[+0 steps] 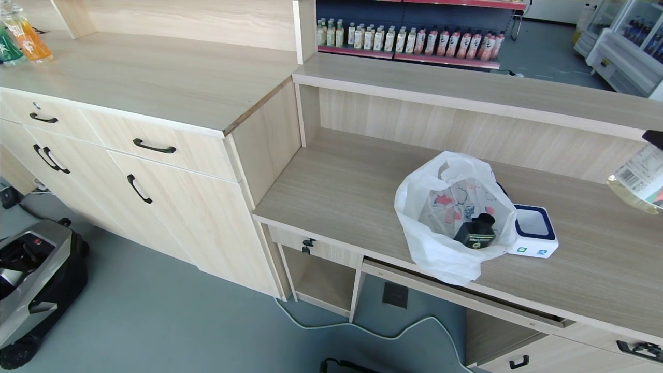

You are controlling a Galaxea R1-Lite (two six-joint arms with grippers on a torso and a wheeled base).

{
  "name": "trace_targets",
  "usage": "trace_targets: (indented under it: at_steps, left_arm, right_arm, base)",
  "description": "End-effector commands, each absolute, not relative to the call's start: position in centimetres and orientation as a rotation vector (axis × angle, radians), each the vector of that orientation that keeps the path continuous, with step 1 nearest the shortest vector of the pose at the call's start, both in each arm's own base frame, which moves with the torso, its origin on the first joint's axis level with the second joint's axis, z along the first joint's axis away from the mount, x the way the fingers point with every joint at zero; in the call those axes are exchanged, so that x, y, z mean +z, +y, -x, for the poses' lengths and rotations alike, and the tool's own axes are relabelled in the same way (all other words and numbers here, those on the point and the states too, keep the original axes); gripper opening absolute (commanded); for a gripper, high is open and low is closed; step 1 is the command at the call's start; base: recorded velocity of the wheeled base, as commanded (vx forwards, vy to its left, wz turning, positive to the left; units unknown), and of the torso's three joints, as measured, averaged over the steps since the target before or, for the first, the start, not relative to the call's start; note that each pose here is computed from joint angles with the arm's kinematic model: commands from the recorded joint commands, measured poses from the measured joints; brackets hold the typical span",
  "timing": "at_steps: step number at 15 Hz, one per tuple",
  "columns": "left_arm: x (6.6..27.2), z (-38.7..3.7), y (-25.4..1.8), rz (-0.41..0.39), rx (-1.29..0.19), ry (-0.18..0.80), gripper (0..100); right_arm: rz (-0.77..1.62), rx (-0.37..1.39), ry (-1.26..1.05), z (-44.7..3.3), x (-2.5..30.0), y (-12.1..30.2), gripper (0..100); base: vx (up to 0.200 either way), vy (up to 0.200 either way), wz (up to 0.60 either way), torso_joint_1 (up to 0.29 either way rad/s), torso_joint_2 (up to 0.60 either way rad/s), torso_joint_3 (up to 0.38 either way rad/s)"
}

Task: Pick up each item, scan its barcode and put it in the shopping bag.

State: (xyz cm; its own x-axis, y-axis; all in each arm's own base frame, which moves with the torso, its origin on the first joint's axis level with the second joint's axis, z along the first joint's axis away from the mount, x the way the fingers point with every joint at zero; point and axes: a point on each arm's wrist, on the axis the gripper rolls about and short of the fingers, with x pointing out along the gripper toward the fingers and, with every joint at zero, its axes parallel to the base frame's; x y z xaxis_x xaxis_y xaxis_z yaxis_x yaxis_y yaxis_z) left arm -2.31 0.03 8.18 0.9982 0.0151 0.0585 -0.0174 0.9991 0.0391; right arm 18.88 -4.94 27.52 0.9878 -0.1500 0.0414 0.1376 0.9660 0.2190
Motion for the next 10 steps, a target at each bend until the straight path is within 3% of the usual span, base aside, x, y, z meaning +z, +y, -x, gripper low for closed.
trace_targets:
  at_steps: [1, 10]
  left_arm:
    - [8.2, 2.3, 0.0, -0.039, 0.017, -0.060, 100]
    - [8.2, 2.3, 0.0, -0.039, 0.016, -0.058, 100]
  right_arm:
    - [-0.209, -0.127, 0.017, -22.9, 26.2, -5.3, 0]
    - [0.016, -0.009, -0.004, -31.6, 21.0, -3.8, 0]
  base:
    - [0.000, 0.000, 0.00, 0.000, 0.00, 0.000]
    - [0.000, 0.000, 0.00, 0.000, 0.00, 0.000]
